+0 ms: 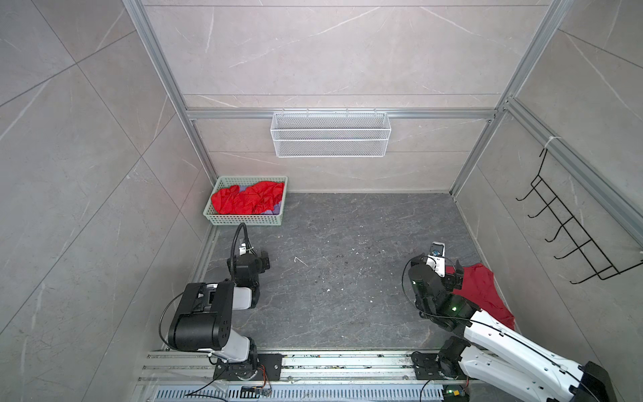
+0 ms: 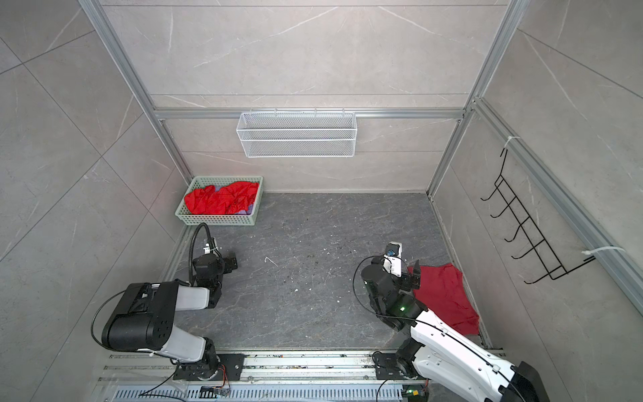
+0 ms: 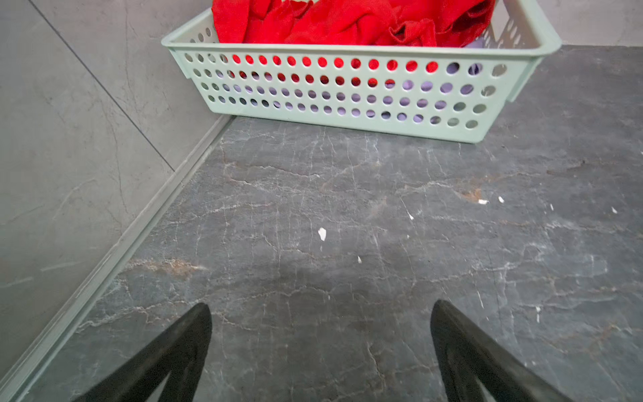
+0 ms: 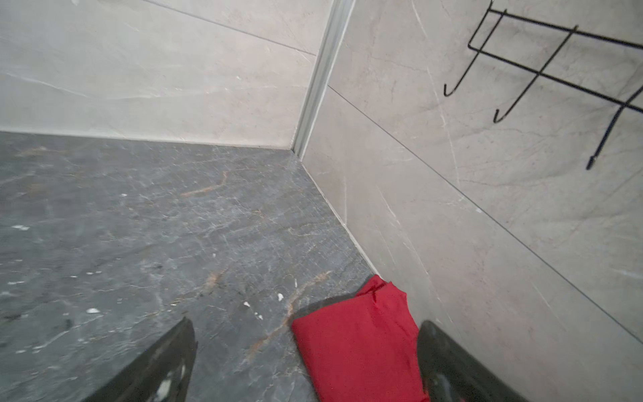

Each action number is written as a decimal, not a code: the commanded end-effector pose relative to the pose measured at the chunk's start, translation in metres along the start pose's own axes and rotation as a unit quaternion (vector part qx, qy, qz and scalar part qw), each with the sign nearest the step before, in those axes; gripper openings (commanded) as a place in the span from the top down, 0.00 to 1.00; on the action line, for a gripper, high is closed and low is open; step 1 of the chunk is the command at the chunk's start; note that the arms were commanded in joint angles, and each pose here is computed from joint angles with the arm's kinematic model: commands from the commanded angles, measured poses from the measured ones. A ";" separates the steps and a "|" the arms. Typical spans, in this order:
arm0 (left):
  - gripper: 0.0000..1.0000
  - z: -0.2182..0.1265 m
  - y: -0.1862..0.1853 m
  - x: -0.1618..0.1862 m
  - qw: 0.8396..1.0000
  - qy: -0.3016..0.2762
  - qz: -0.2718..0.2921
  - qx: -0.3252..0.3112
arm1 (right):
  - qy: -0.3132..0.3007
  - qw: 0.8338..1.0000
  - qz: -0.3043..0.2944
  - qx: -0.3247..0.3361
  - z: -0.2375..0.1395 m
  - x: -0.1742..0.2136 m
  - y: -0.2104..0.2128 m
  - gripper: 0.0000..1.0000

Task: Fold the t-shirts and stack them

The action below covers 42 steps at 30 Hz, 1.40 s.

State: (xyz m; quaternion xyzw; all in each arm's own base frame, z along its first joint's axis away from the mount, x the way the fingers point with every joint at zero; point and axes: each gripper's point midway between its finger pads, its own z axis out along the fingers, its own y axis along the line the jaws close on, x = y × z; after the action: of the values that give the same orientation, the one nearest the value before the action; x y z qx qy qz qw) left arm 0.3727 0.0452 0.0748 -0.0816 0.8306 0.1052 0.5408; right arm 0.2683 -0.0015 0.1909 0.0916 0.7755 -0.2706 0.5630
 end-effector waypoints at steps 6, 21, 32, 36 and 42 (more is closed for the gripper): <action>0.00 0.000 -0.004 -0.015 1.000 -0.020 -0.014 0.015 | -0.024 0.989 0.106 -0.102 0.063 0.017 0.024 0.01; 0.00 0.000 -0.003 -0.015 1.000 -0.021 -0.014 0.015 | -0.013 0.982 0.063 -0.179 0.101 0.033 0.086 0.01; 0.00 0.001 -0.004 -0.015 1.000 -0.020 -0.014 0.015 | 0.000 0.973 0.078 -0.219 0.112 0.043 0.093 0.01; 0.00 0.001 -0.004 -0.015 1.000 -0.020 -0.015 0.015 | 0.007 0.973 0.076 -0.217 0.112 0.045 0.092 0.01; 0.00 0.001 -0.004 -0.015 1.000 -0.019 -0.015 0.014 | 0.013 0.973 0.075 -0.217 0.113 0.047 0.092 0.01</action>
State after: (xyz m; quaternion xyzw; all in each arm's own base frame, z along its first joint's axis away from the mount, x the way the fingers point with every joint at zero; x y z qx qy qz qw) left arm 0.3718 0.0427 0.0709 -0.0768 0.8359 0.0973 0.5347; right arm 0.3864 0.0102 0.0945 0.0261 0.8148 -0.0543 0.5766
